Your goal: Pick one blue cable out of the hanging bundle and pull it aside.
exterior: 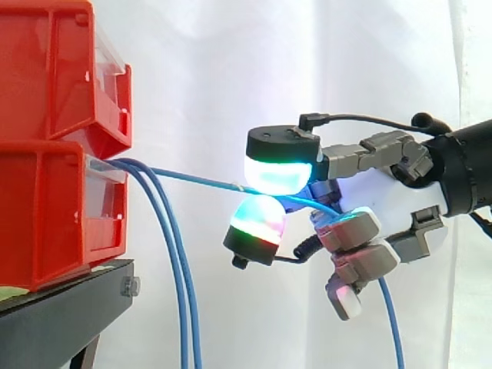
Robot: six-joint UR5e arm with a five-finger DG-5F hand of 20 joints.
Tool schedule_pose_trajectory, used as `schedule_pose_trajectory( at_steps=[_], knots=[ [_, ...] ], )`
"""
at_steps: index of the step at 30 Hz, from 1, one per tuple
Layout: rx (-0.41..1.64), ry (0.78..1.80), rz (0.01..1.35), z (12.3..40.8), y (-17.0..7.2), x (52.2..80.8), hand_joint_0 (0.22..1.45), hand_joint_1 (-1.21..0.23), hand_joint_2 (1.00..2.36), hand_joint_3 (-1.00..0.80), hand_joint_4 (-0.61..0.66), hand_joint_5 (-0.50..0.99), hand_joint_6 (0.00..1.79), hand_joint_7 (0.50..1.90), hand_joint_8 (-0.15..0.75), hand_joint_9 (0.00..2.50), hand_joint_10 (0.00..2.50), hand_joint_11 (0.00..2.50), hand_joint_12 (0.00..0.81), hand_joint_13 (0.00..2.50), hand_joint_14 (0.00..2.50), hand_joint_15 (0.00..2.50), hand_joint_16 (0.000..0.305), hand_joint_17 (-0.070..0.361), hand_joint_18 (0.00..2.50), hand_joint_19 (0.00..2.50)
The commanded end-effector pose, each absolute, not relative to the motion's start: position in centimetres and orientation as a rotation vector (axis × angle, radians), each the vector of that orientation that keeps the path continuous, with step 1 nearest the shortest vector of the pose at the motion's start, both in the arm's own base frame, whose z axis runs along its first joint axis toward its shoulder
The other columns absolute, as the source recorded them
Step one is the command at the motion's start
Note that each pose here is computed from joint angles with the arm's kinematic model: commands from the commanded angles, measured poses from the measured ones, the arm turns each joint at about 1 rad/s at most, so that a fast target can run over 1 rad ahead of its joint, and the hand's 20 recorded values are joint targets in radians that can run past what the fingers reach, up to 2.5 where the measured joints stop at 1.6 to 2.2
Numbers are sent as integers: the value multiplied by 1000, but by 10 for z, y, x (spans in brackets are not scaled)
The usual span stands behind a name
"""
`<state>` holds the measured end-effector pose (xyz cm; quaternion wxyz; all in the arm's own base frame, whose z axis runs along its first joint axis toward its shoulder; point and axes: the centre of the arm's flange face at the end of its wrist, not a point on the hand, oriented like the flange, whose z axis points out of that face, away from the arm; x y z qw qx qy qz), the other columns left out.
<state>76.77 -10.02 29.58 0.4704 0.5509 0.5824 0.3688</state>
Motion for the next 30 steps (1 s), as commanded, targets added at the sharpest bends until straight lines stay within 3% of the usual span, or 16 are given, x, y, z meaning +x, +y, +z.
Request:
schedule_pose_trajectory(
  at_steps=[1,7,17,24,30],
  knots=[
    [1334,1434,886,297,-105,767,590,-761,1011,-67,-154,-36,892,1130,260,1460,27,859,320,1406,29,840,57,129,1047,501],
    [1306,1454,848,295,-112,765,591,-722,1010,-75,-158,-39,904,1088,261,1443,25,870,330,1373,27,828,58,131,1049,497],
    [1346,1503,816,261,-112,753,590,-684,1004,-94,-138,-37,905,1056,282,1415,22,847,349,1301,26,788,60,134,1056,494],
    [1331,1483,835,240,-111,752,587,-656,1001,-102,-130,-36,902,1054,284,1378,21,838,358,1283,23,787,61,137,1057,501],
    [1304,1445,863,238,-111,756,584,-646,1015,-113,-127,-35,901,1053,293,1371,23,823,360,1276,25,786,62,139,1061,501]
  ],
)
